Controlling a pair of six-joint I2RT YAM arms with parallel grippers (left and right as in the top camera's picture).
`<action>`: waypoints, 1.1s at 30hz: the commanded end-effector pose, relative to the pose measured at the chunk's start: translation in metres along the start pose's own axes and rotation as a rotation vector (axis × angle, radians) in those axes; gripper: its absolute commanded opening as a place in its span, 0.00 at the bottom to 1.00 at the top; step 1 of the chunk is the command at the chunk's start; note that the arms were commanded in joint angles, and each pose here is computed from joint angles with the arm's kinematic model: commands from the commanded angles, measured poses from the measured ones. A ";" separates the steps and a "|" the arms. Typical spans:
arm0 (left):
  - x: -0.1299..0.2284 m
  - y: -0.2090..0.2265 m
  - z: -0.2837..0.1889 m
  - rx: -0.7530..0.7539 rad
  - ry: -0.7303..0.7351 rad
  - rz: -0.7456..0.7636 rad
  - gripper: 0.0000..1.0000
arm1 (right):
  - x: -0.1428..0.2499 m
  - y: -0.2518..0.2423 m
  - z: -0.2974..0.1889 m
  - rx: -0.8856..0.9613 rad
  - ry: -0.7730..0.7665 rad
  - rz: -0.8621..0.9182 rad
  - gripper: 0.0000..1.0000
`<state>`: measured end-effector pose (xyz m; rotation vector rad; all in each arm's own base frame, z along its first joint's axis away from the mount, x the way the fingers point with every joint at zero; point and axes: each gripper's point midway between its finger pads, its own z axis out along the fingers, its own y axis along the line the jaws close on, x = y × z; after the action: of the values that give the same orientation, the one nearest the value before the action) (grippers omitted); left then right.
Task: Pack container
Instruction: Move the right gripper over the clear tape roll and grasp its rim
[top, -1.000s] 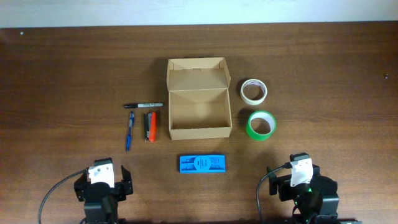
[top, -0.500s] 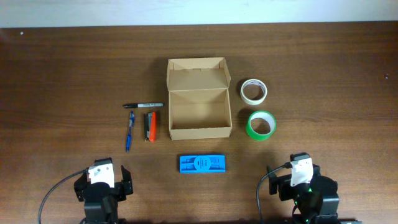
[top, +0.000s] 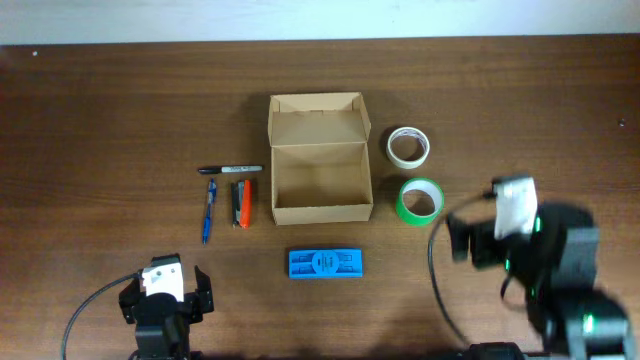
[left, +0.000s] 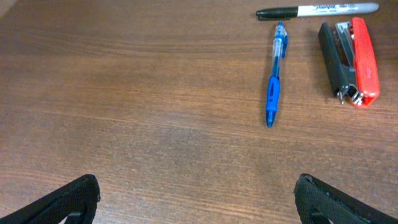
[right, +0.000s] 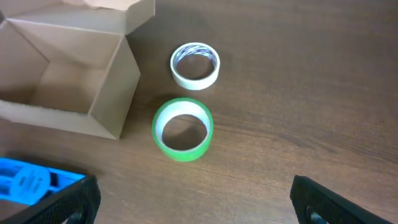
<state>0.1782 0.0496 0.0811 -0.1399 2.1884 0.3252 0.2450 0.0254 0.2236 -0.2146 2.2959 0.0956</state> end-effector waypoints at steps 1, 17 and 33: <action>0.002 0.002 0.002 -0.014 0.000 -0.017 1.00 | -0.030 -0.008 0.012 0.000 0.075 0.043 0.99; 0.002 0.002 0.002 -0.014 0.000 -0.017 1.00 | -0.081 -0.032 0.186 -0.043 0.395 0.193 0.99; 0.002 0.002 0.002 -0.014 0.000 -0.017 0.99 | -0.009 -0.042 0.267 -0.007 0.589 0.211 0.93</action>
<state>0.1782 0.0496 0.0811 -0.1402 2.1876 0.3255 0.4476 0.0279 0.0606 -0.0312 2.8892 0.1879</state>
